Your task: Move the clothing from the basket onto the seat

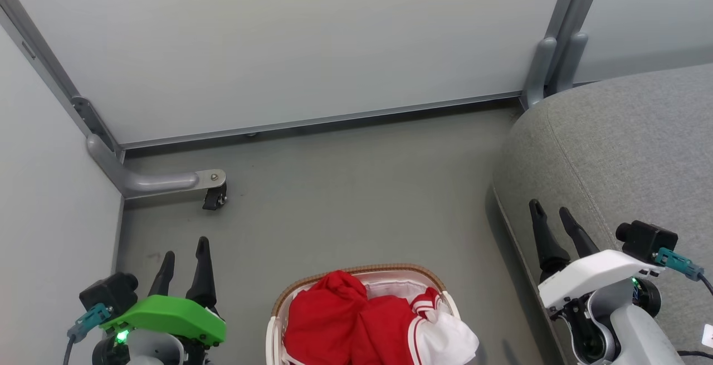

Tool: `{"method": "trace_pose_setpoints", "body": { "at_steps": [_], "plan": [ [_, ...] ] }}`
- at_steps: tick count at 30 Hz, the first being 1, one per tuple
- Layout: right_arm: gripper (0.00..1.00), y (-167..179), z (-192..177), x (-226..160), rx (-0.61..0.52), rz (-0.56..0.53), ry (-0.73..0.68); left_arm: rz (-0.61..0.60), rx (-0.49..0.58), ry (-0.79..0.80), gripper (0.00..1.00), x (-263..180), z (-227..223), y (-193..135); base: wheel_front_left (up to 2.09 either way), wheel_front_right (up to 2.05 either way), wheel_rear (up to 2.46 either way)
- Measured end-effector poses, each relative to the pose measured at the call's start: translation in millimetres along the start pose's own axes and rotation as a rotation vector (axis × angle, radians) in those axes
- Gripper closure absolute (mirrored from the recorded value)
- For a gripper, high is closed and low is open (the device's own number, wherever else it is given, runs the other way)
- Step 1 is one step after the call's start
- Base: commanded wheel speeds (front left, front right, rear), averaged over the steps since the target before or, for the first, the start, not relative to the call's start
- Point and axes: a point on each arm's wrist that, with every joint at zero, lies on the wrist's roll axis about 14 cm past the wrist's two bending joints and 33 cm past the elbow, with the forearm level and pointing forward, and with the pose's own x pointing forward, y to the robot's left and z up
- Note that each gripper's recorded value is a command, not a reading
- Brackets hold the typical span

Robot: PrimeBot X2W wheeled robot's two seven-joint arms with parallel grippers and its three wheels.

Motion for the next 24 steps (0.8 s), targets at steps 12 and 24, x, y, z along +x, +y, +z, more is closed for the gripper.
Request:
{"method": "trace_pose_setpoints", "body": {
  "at_steps": [12,24],
  "plan": [
    [0.00,0,-11,-1,-0.131,0.002,0.018,0.016,0.087,-0.003,0.00,-1,-5,3,0.00,0.00,0.00],
    [0.00,3,-14,-3,-0.237,0.020,0.016,0.020,0.170,-0.014,0.00,-3,-7,5,0.00,0.00,0.00]
  ]
}}
